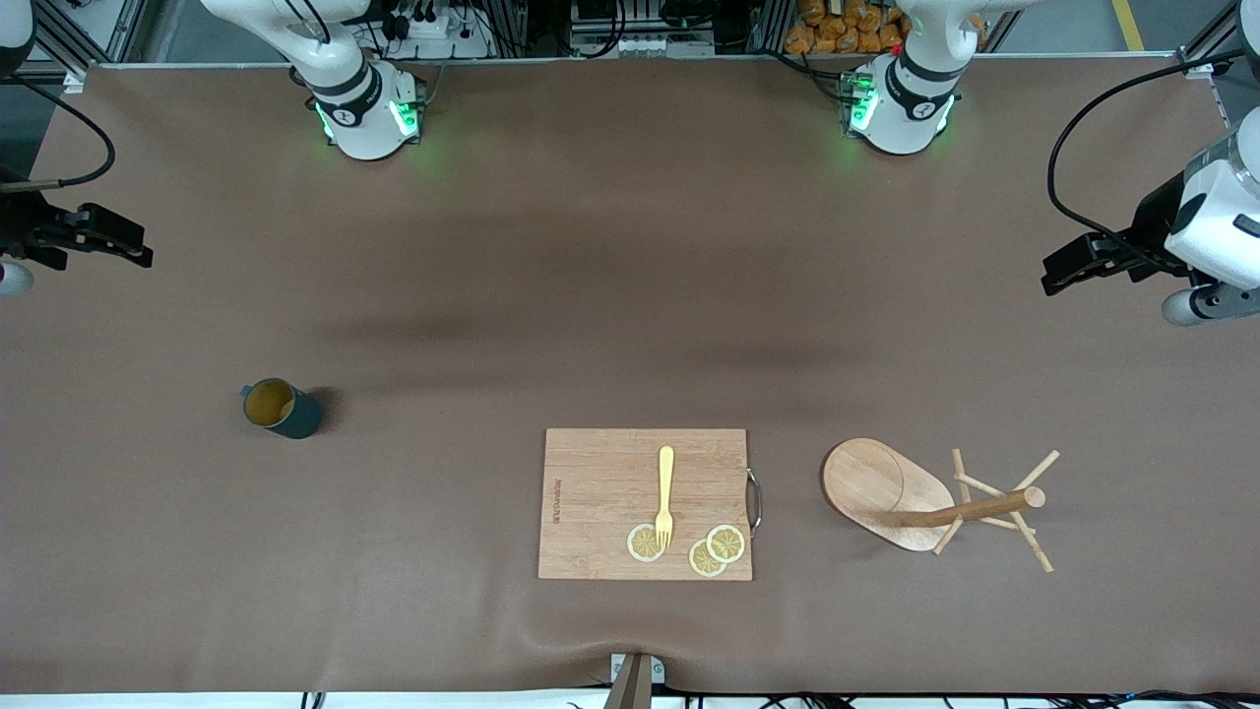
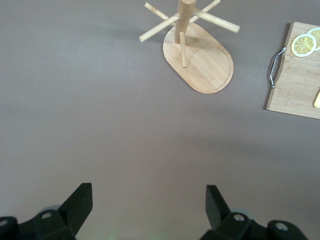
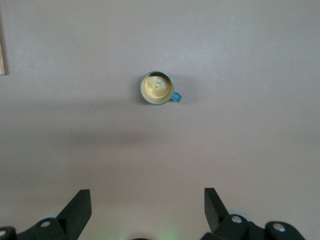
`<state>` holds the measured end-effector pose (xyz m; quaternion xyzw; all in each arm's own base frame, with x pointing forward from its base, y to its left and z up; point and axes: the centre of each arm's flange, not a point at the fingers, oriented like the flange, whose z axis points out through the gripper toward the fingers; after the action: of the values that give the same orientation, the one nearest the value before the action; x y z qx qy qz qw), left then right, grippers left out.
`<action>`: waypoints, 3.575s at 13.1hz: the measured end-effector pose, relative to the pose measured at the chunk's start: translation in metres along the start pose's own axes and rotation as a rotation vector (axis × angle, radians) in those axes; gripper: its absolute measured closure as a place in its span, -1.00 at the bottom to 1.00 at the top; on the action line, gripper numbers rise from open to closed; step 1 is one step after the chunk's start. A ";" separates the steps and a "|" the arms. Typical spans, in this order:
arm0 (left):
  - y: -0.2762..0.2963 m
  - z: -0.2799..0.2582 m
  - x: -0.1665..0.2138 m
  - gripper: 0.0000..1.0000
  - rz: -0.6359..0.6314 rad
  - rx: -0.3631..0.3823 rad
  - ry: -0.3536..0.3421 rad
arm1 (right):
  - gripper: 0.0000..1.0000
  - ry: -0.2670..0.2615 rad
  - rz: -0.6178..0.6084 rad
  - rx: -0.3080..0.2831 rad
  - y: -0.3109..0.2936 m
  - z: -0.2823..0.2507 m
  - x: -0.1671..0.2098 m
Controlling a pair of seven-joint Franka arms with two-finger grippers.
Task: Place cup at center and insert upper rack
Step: 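Reach the right gripper down to the teal mug, then close the right gripper on the teal mug rim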
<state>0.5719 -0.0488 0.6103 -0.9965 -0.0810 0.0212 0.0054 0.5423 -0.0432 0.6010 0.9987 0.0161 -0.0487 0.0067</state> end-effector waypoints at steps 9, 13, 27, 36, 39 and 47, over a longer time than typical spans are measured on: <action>0.000 0.009 0.002 -1.00 -0.001 0.003 -0.017 | -1.00 0.006 -0.002 0.051 -0.007 0.002 0.003; 0.003 0.021 0.009 -1.00 0.004 0.002 -0.026 | -1.00 0.025 0.016 0.049 -0.007 0.023 0.025; 0.007 0.032 0.022 -1.00 0.006 -0.011 0.000 | -1.00 0.006 -0.006 0.017 -0.027 0.224 0.136; 0.007 0.036 0.023 -1.00 0.006 -0.010 -0.007 | -1.00 -0.079 0.028 0.055 -0.028 0.319 0.139; 0.007 0.038 0.024 -1.00 0.006 -0.009 -0.011 | -1.00 -0.102 0.033 0.058 -0.028 0.329 0.136; 0.006 0.040 0.025 -1.00 0.004 -0.009 -0.014 | -0.78 -0.155 0.036 0.058 -0.027 0.359 0.130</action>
<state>0.5960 -0.0501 0.5694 -0.9965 -0.0790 0.0278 0.0003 0.6357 -0.0170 0.2307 0.9918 -0.0039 -0.1262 -0.0201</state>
